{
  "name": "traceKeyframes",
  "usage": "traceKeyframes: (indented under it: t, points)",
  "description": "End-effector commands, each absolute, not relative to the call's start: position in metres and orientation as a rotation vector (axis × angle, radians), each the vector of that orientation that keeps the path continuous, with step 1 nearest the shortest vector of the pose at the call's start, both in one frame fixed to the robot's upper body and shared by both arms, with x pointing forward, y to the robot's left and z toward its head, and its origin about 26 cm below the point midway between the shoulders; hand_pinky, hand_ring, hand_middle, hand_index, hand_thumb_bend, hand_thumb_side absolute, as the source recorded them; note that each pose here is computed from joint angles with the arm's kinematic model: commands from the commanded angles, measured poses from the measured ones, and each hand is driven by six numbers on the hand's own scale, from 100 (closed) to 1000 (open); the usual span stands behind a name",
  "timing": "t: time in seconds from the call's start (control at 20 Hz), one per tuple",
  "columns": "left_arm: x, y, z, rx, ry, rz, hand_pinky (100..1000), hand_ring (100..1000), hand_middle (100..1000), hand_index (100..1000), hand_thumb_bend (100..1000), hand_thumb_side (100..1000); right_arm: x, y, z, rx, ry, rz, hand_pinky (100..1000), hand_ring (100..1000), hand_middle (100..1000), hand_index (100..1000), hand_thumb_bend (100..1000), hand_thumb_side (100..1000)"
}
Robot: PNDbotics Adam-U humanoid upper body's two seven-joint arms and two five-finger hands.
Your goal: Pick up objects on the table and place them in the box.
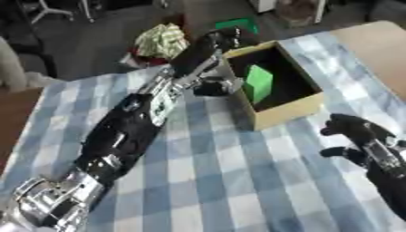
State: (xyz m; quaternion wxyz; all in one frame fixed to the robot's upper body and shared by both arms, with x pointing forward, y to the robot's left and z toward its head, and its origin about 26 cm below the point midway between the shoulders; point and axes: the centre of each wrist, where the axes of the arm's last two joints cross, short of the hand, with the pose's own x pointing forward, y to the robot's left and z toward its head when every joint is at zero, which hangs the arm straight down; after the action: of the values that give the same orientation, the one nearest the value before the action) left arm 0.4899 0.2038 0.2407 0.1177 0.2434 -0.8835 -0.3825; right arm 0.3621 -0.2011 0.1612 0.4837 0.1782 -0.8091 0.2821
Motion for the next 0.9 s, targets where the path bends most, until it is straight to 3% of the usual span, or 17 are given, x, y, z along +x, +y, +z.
traceKeyframes:
  t: [0.05, 0.4, 0.9]
  points:
    - [0.481, 0.22, 0.268, 0.575, -2.591, -1.016, 766, 690, 712, 839, 100, 321, 0.362, -0.212, 0.17, 0.396, -2.002, 0.679, 704, 1000, 710, 884, 100, 673]
    - [0.439, 0.264, 0.292, 0.24, -2.463, -0.914, 770, 663, 668, 830, 100, 318, 0.359, -0.232, 0.172, 0.324, -2.046, 0.598, 704, 1000, 711, 891, 100, 619]
    - [0.368, 0.31, 0.251, 0.046, -2.297, -0.725, 773, 650, 650, 841, 100, 332, 0.349, -0.253, 0.172, 0.208, -2.118, 0.465, 704, 1000, 719, 899, 100, 579]
